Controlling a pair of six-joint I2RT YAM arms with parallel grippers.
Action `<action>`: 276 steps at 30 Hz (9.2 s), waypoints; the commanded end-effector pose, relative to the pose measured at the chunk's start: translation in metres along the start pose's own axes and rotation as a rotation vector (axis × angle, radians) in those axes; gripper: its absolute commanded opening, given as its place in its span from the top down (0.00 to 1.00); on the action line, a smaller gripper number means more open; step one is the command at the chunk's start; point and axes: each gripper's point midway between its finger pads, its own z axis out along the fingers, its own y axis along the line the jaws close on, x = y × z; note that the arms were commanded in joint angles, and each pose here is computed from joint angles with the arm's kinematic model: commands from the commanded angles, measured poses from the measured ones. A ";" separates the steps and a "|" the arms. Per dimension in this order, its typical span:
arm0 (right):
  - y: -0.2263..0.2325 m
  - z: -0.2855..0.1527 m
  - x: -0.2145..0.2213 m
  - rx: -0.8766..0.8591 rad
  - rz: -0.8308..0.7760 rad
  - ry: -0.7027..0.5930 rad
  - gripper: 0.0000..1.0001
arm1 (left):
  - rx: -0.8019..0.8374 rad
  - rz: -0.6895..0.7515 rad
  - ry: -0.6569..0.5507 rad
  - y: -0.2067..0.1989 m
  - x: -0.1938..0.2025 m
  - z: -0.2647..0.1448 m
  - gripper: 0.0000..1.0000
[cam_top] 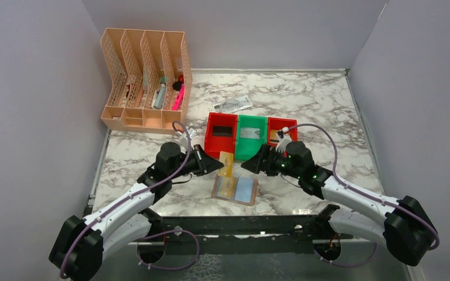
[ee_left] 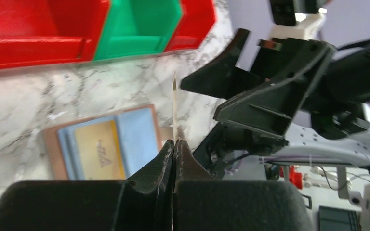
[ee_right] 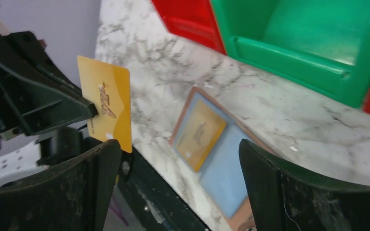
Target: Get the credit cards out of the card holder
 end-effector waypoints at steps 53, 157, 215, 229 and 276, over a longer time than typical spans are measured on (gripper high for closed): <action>0.074 -0.023 -0.008 -0.469 0.045 -0.039 0.99 | 0.338 0.028 0.029 -0.060 0.003 -0.013 0.40; -0.148 -0.001 -0.146 0.732 -1.104 0.200 0.77 | -0.672 0.579 -0.180 0.065 -0.092 -0.071 0.01; -0.224 0.027 -0.102 1.054 -0.206 -0.113 0.71 | -0.661 0.564 -0.115 0.071 -0.083 -0.061 0.01; -0.171 0.016 -0.126 0.884 -0.202 -0.168 0.67 | -0.664 0.561 -0.109 0.072 -0.083 -0.061 0.01; 0.010 0.024 0.059 -0.006 0.060 0.209 0.66 | -0.155 0.318 0.125 0.015 -0.006 0.003 0.38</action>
